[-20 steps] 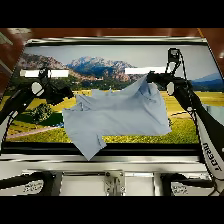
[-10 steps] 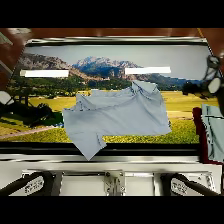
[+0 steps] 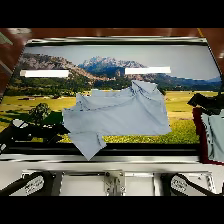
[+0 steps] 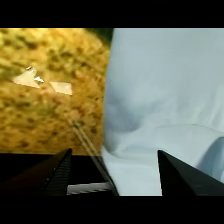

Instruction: Fold the shirts.

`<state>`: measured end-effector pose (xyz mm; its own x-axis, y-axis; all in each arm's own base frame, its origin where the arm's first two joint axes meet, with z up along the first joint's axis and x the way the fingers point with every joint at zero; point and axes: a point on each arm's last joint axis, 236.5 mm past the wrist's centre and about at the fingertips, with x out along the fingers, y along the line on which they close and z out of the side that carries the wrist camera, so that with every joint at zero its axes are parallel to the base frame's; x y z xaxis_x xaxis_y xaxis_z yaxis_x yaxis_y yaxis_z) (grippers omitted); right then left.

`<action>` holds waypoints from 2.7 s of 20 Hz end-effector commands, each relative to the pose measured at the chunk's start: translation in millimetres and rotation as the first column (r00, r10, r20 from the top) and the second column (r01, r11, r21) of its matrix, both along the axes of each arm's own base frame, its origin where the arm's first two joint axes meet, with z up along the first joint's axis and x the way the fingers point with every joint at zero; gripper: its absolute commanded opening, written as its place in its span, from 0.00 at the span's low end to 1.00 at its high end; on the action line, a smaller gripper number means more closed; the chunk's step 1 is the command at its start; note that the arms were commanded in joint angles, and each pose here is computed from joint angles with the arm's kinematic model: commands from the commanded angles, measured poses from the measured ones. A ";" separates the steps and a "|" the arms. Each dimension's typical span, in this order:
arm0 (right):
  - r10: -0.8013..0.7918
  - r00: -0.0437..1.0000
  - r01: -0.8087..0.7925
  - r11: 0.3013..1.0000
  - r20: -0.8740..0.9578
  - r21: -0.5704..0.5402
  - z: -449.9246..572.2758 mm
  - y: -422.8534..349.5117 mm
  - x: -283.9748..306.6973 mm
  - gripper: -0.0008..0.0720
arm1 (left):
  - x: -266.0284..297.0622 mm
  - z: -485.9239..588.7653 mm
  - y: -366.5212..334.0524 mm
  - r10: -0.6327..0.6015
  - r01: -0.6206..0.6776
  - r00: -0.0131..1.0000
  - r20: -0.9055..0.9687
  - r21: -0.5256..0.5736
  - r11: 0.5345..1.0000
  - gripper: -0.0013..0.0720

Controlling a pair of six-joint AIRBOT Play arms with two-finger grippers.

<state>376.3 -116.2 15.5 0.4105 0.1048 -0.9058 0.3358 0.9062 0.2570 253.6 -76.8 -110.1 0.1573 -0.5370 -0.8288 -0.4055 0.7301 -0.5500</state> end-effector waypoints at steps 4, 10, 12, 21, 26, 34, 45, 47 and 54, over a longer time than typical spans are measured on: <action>-0.027 0.999 0.026 0.999 0.039 0.033 4.7 1.5 7.5 0.89 | 20.8 -18.6 -24.0 0.048 -0.046 0.998 0.049 -0.045 0.998 0.63; 0.156 0.952 -0.087 0.963 -0.262 0.256 -52.7 48.2 -50.0 0.89 | 21.3 -20.0 -27.6 0.043 -0.041 0.998 0.050 -0.043 0.998 0.07; 0.221 0.925 -0.108 0.932 -0.309 0.346 -74.4 66.8 -62.6 0.89 | 23.0 -14.6 -28.4 0.005 -0.002 0.996 0.088 -0.037 0.999 0.07; 0.234 0.876 -0.050 0.914 -0.422 0.403 -130.1 89.1 -98.8 0.89 | 42.0 38.0 -38.0 -0.065 0.080 0.973 0.220 -0.062 0.995 0.07; 0.111 0.932 0.050 0.904 -0.345 0.425 -138.4 99.0 -71.7 0.44 | 54.8 52.9 -38.2 -0.071 0.090 0.965 0.254 -0.064 0.994 0.07; 0.378 0.892 -0.288 0.898 -0.248 0.334 -94.7 142.4 -56.0 0.11 | 81.5 121.9 -36.8 -0.134 0.162 0.922 0.362 -0.048 0.986 0.07; 0.432 0.328 0.120 0.863 0.840 -0.491 498.1 114.9 -110.3 0.10 | -74.7 702.1 -11.2 -0.312 -0.322 -0.253 0.916 0.225 0.920 0.07; 0.426 0.300 0.208 0.844 0.853 -0.495 516.9 113.1 -158.9 0.11 | -116.4 715.2 -18.4 -0.301 -0.330 -0.307 0.903 0.196 0.923 0.07; 0.390 0.542 0.182 0.810 0.744 -0.557 457.7 96.1 -200.5 0.10 | -115.8 620.7 11.3 -0.396 -0.370 0.100 0.913 0.404 0.837 0.07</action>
<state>190.9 -9.3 502.6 0.9951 -0.0915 0.0370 0.0960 0.9843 -0.1483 142.3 -78.5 546.1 0.9571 -0.2621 0.1236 0.2681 0.9627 -0.0351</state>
